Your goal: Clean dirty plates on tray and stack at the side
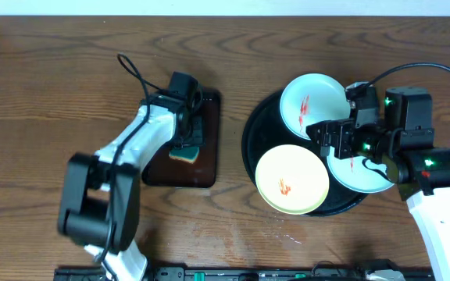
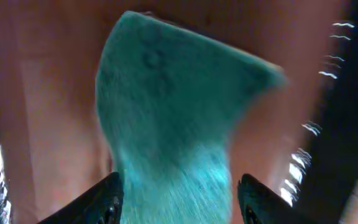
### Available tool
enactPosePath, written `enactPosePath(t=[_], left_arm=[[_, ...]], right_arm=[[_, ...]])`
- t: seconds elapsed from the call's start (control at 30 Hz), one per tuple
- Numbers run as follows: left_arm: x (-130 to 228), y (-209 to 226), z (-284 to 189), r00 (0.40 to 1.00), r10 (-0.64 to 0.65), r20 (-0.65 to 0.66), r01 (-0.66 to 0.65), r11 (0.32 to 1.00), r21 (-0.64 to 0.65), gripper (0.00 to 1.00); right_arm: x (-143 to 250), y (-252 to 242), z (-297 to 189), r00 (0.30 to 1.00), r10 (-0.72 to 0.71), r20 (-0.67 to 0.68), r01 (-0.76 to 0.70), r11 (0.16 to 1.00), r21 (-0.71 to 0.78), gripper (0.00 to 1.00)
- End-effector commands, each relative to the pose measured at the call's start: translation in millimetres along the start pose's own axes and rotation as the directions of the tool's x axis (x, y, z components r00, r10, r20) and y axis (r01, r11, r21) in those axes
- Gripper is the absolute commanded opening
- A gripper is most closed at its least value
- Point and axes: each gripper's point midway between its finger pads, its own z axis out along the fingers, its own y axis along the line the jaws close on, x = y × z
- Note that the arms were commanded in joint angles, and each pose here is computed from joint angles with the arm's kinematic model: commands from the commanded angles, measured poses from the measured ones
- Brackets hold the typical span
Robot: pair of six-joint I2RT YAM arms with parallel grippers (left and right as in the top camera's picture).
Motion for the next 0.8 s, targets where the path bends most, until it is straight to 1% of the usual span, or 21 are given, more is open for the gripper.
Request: enactPosePath(t=[0.0, 0.03, 0.07, 0.1, 0.13, 0.17, 0.23, 0.37, 0.4, 0.43, 0.47, 0.53, 0.6, 0.7, 0.77], left_arm=[[-3, 10, 16, 1.000, -0.003, -0.020, 0.002, 0.999, -0.039, 0.50], [-1, 9, 20, 0.999, -0.003, -0.035, 0.002, 0.999, -0.034, 0.44], [2, 7, 24, 0.999, -0.003, -0.053, 0.001, 1.000, -0.026, 0.35], [4, 7, 27, 0.998, -0.002, -0.064, 0.000, 1.000, -0.027, 0.20], [5, 7, 27, 0.998, -0.002, -0.068, 0.001, 1.000, -0.028, 0.09], [6, 8, 26, 0.998, -0.003, -0.069, 0.001, 1.000, -0.029, 0.08], [4, 7, 19, 0.998, -0.003, -0.062, 0.001, 1.000, -0.027, 0.08], [-6, 3, -9, 1.000, -0.001, -0.018, 0.001, 1.000, -0.012, 0.08], [-9, 2, -18, 1.000, -0.001, 0.000, 0.001, 1.000, -0.006, 0.08], [-13, 0, -29, 1.000, 0.000, 0.023, 0.000, 1.000, 0.002, 0.07], [-15, -1, -39, 0.999, 0.000, 0.041, -0.001, 1.000, 0.008, 0.07], [-20, -3, -63, 0.996, 0.000, 0.088, -0.002, 1.000, 0.024, 0.07], [-20, -4, -84, 0.992, 0.000, 0.129, -0.005, 0.999, 0.038, 0.07], [-18, -4, -110, 0.984, 0.000, 0.177, -0.010, 0.998, 0.056, 0.07], [-14, -8, -122, 0.981, 0.003, 0.193, -0.019, 0.997, 0.077, 0.07]], right_arm=[[-4, -9, -4, 0.998, 0.056, 0.012, -0.057, 0.997, 0.056, 0.93], [-3, -9, -4, 0.998, 0.059, 0.007, -0.059, 0.997, 0.057, 0.92], [-1, -10, -4, 0.998, 0.068, 0.002, -0.068, 0.996, 0.058, 0.91], [-1, -10, -3, 0.997, 0.071, -0.003, -0.071, 0.996, 0.059, 0.91], [0, -11, -2, 0.997, 0.078, -0.007, -0.077, 0.995, 0.060, 0.91], [2, -11, -1, 0.996, 0.092, -0.015, -0.091, 0.994, 0.062, 0.91], [8, -16, 3, 0.990, 0.135, -0.045, -0.131, 0.988, 0.080, 0.89], [31, -43, 13, 0.956, 0.263, -0.128, -0.233, 0.949, 0.212, 0.82], [36, -48, 17, 0.947, 0.284, -0.152, -0.246, 0.943, 0.226, 0.78], [42, -54, 22, 0.933, 0.309, -0.183, -0.261, 0.934, 0.244, 0.68], [49, -60, 27, 0.920, 0.329, -0.214, -0.271, 0.927, 0.261, 0.61], [61, -68, 37, 0.896, 0.347, -0.278, -0.269, 0.921, 0.282, 0.53], [75, -72, 48, 0.863, 0.365, -0.350, -0.271, 0.918, 0.289, 0.50], [99, -65, 68, 0.803, 0.346, -0.486, -0.260, 0.936, 0.237, 0.47], [114, -66, 79, 0.760, 0.348, -0.550, -0.250, 0.936, 0.247, 0.46]])
